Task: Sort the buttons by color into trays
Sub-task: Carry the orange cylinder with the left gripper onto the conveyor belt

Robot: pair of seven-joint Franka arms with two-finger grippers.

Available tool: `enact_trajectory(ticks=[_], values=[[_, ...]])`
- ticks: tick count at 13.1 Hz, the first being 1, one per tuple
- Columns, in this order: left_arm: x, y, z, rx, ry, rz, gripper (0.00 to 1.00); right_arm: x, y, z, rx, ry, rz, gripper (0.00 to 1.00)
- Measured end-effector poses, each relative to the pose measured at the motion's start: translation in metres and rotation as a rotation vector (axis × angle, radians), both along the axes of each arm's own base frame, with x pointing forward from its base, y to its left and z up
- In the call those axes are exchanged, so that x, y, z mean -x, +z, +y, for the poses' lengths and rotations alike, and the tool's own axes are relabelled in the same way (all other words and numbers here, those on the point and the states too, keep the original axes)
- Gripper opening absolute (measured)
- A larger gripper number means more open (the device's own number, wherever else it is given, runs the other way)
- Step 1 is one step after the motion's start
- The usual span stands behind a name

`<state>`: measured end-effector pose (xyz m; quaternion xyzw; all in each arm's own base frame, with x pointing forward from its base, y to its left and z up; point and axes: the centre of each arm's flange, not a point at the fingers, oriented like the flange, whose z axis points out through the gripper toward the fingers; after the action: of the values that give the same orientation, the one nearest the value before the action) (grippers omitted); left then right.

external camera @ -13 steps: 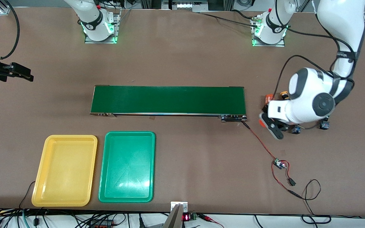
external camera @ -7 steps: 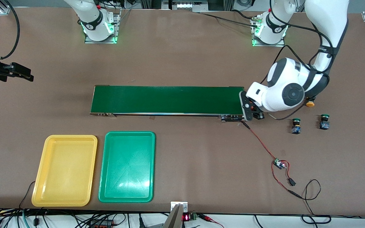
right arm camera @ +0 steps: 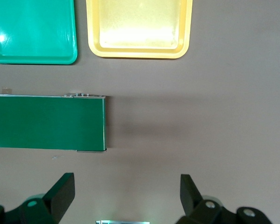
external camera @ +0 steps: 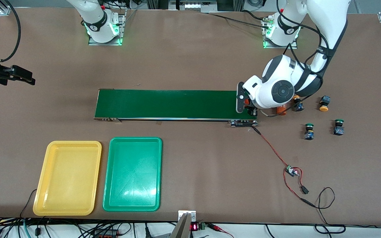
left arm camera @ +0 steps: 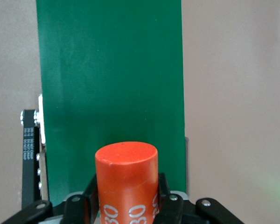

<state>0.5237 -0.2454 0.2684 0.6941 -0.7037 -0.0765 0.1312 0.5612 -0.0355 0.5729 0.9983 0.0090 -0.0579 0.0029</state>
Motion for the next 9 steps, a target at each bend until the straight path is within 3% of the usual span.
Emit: enact_trajectory(ticks=[6,9], values=[[0.016,-0.024,-0.021,0.021,-0.033,-0.035,0.5,0.0,0.0,0.0,0.0,0.0,0.0,1.0],[0.013,-0.024,-0.023,0.031,-0.029,-0.056,0.74,0.0,0.0,0.0,0.0,0.0,0.0,1.0]])
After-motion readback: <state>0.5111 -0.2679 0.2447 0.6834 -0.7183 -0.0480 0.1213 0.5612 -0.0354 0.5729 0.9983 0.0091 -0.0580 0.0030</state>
